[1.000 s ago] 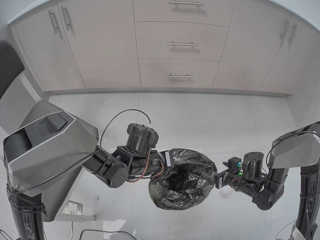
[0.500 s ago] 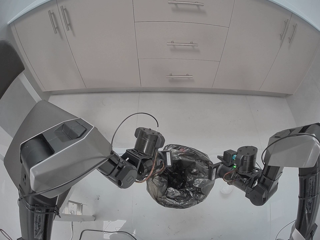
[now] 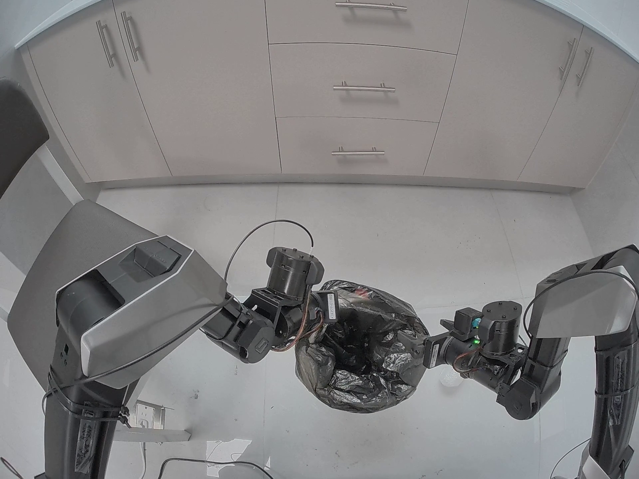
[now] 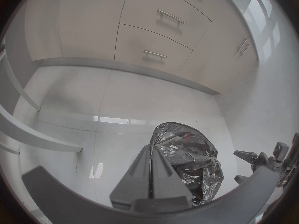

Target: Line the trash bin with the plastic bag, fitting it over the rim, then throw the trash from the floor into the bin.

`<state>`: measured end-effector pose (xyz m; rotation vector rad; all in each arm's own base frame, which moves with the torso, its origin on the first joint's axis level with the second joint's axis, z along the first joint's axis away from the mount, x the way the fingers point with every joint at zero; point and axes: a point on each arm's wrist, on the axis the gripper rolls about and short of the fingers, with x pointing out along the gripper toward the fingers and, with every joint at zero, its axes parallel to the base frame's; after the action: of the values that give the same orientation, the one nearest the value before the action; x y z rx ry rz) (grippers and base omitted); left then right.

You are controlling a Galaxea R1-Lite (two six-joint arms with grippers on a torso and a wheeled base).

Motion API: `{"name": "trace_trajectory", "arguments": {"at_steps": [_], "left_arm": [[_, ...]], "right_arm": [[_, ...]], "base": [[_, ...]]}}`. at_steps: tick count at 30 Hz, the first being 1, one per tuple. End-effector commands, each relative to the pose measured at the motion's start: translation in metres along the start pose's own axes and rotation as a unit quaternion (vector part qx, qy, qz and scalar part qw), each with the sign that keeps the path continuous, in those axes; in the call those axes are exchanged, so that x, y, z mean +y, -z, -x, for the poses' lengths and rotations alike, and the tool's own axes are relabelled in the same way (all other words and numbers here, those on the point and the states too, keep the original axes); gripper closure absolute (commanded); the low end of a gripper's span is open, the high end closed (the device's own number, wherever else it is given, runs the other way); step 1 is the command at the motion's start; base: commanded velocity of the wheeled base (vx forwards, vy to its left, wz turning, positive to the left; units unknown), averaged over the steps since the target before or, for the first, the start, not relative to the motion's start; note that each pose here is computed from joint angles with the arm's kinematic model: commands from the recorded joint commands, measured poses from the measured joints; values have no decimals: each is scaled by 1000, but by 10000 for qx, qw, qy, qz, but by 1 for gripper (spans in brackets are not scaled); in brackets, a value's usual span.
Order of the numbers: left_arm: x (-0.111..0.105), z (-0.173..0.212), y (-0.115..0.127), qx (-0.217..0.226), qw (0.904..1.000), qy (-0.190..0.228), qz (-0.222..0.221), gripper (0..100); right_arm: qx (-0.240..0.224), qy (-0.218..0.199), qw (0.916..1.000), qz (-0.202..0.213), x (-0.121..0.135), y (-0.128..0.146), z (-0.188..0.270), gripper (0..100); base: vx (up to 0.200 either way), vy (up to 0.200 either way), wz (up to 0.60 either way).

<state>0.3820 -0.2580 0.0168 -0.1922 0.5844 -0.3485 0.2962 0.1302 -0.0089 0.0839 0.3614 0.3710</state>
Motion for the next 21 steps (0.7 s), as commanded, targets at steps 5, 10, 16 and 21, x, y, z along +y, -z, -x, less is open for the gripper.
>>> {"name": "trace_trajectory", "arguments": {"at_steps": [5, 10, 16, 21], "left_arm": [[4, -10, -4, -15, 10000, -41, -30, 100], [7, -18, -7, 45, 9999, -124, -13, 100], [12, -26, -13, 55, 9998, -214, 26, 100], [15, -28, -10, 97, 9997, -236, 29, 100]], "right_arm": [[-62, -8, 10000, -3, 0, 0, 0, 0], [-54, -7, 10000, -3, 0, 0, -1, 0], [-24, -2, 10000, -3, -1, 2, -2, 0], [-33, 4, 10000, -3, -1, 2, -2, 0]], "base": [[0, 0, 0], [0, 0, 0], [0, 0, 0], [0, 0, 0]]}}
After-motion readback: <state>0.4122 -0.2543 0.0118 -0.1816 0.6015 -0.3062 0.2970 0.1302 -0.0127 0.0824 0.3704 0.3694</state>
